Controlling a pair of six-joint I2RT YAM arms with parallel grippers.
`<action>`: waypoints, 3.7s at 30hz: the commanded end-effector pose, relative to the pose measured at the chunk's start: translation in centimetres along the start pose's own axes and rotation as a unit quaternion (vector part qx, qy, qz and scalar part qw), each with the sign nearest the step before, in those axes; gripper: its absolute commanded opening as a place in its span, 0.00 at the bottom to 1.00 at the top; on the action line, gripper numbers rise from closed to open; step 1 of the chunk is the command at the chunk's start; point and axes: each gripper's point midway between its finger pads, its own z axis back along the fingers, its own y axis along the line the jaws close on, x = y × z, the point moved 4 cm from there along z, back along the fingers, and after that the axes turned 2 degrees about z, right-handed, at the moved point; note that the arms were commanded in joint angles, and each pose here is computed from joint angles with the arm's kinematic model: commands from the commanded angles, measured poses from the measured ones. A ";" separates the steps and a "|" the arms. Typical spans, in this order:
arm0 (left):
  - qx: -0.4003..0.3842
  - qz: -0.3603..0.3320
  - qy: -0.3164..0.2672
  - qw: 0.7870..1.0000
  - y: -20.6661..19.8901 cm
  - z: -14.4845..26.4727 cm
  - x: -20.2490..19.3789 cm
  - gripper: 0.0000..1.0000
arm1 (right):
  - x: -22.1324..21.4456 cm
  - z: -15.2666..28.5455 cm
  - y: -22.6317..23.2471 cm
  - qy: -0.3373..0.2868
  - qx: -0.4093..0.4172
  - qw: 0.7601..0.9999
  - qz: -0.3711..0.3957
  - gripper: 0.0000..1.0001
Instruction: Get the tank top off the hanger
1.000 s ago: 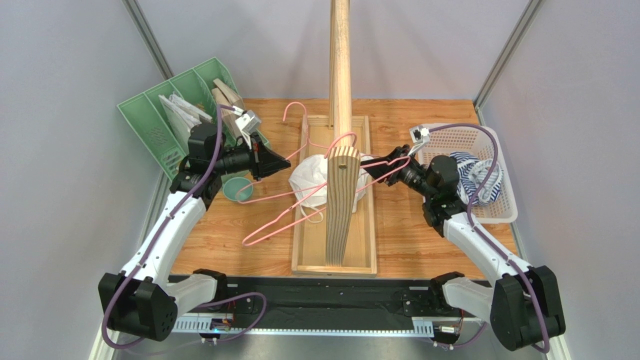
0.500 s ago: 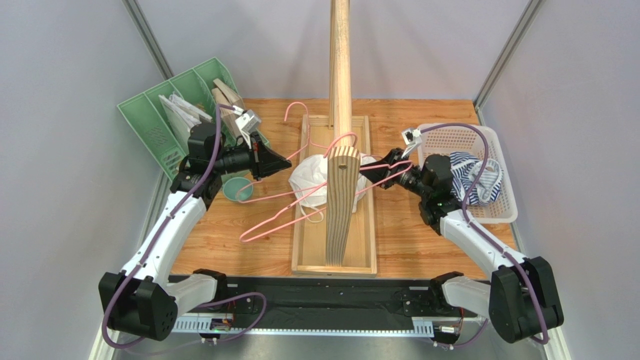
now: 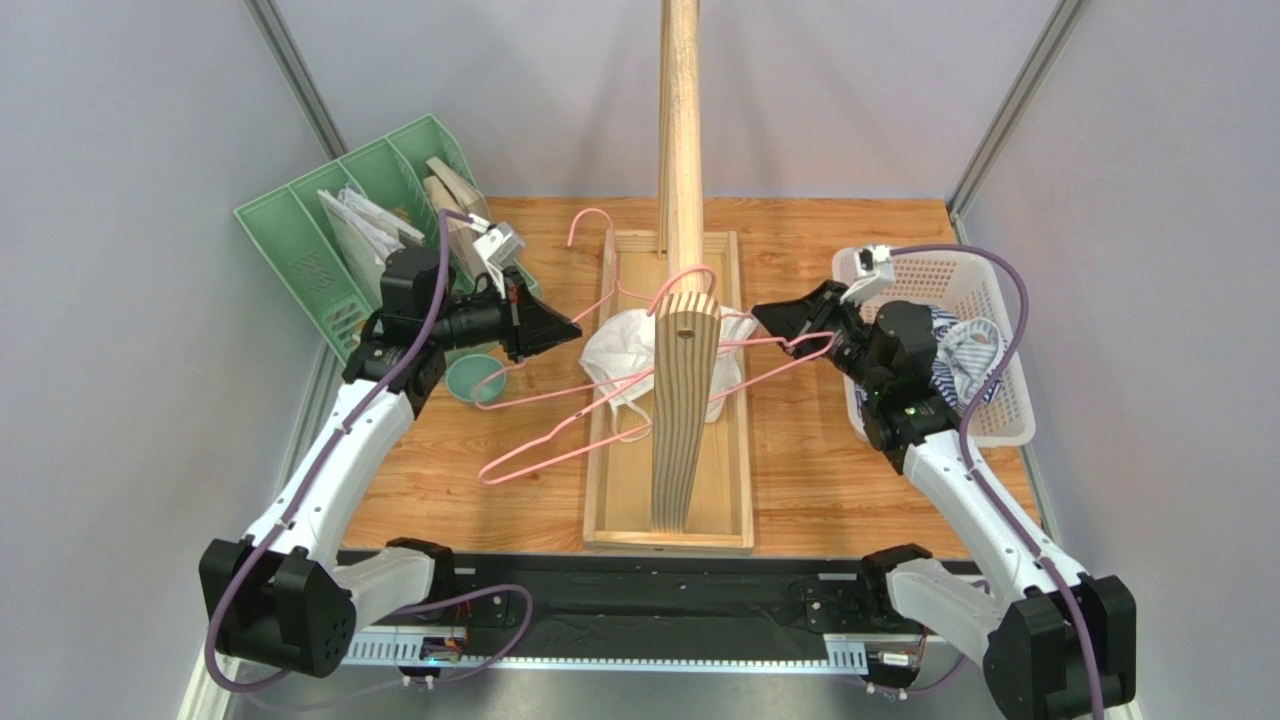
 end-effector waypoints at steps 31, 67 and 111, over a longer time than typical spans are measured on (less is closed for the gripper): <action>0.207 -0.023 -0.069 0.976 3.0 5.0 3.0 0.00 | -7.8 -1.5 0.8 0.147 0.014 0.981 -0.123 0.26; -0.131 -0.137 0.078 0.979 -3.0 -5.2 16.4 0.00 | 0.1 9.5 -2.9 0.003 -0.233 0.972 0.018 0.84; -0.133 -0.227 -0.078 0.962 -8.0 -4.8 23.0 0.00 | -0.5 11.2 -2.9 -0.001 -0.232 0.972 0.031 0.84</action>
